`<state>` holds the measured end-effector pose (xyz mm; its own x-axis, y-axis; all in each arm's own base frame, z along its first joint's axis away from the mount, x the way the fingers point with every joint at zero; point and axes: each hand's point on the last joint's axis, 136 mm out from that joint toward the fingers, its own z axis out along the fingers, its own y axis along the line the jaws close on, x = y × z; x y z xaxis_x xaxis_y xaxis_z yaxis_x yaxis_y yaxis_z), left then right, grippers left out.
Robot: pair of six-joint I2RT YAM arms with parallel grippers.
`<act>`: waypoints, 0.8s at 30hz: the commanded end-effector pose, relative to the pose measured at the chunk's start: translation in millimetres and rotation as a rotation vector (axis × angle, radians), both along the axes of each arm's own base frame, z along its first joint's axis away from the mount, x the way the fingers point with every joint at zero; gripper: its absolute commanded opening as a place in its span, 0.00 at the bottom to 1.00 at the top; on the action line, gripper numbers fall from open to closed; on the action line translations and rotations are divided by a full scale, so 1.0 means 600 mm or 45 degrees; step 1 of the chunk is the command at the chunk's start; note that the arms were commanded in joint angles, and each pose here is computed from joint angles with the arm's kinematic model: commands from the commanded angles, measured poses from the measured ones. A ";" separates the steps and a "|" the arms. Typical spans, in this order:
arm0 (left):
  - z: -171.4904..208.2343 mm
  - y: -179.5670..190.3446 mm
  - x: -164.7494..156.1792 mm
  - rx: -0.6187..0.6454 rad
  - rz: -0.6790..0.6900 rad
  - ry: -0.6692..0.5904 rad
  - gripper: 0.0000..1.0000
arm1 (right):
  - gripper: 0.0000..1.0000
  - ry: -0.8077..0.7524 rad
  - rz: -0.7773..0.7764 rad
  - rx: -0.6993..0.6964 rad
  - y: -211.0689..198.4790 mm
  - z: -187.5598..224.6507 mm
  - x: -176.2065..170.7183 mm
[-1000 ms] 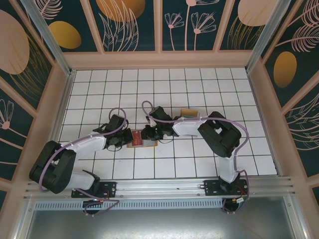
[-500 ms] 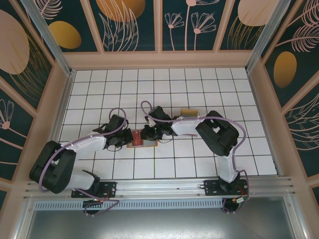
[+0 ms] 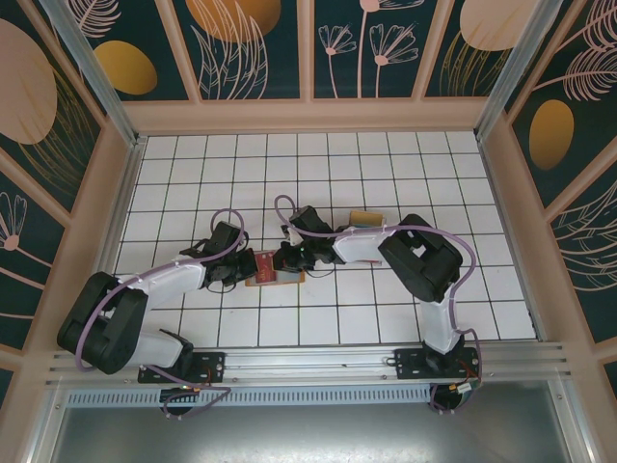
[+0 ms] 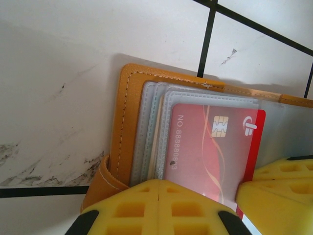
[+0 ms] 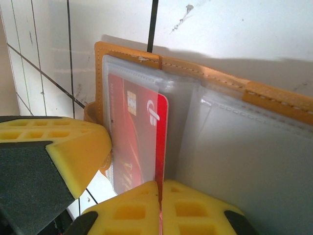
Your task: Take the credit cards out of the card holder
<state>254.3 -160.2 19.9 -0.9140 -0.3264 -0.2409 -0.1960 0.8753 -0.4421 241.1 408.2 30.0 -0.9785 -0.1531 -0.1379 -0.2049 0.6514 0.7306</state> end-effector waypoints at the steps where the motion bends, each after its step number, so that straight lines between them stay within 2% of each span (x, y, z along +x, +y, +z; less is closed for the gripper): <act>1: -0.033 0.018 -0.029 0.064 0.013 0.116 0.00 | 0.10 0.001 -0.011 0.022 -0.007 0.013 0.000; 5: -0.034 0.018 -0.029 0.064 0.010 0.120 0.00 | 0.08 0.001 -0.005 0.030 -0.007 0.015 -0.001; 8: -0.034 0.017 -0.029 0.065 0.009 0.119 0.00 | 0.15 0.004 -0.011 0.025 -0.009 0.012 -0.001; 10: -0.034 0.017 -0.029 0.063 0.008 0.119 0.00 | 0.15 0.004 -0.009 0.026 -0.009 0.013 -0.001; 13: -0.036 0.018 -0.029 0.067 0.008 0.122 0.00 | 0.00 0.003 -0.010 0.030 -0.010 0.016 -0.001; 24: -0.037 0.020 -0.029 0.081 0.011 0.124 0.00 | 0.00 0.001 -0.054 0.013 -0.045 0.015 0.001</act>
<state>256.0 -161.7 19.8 -0.9148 -0.3256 -0.2391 -0.1950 0.8743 -0.4444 239.9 391.4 33.3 -0.9833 -0.1281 -0.1293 -0.1816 0.6473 0.7403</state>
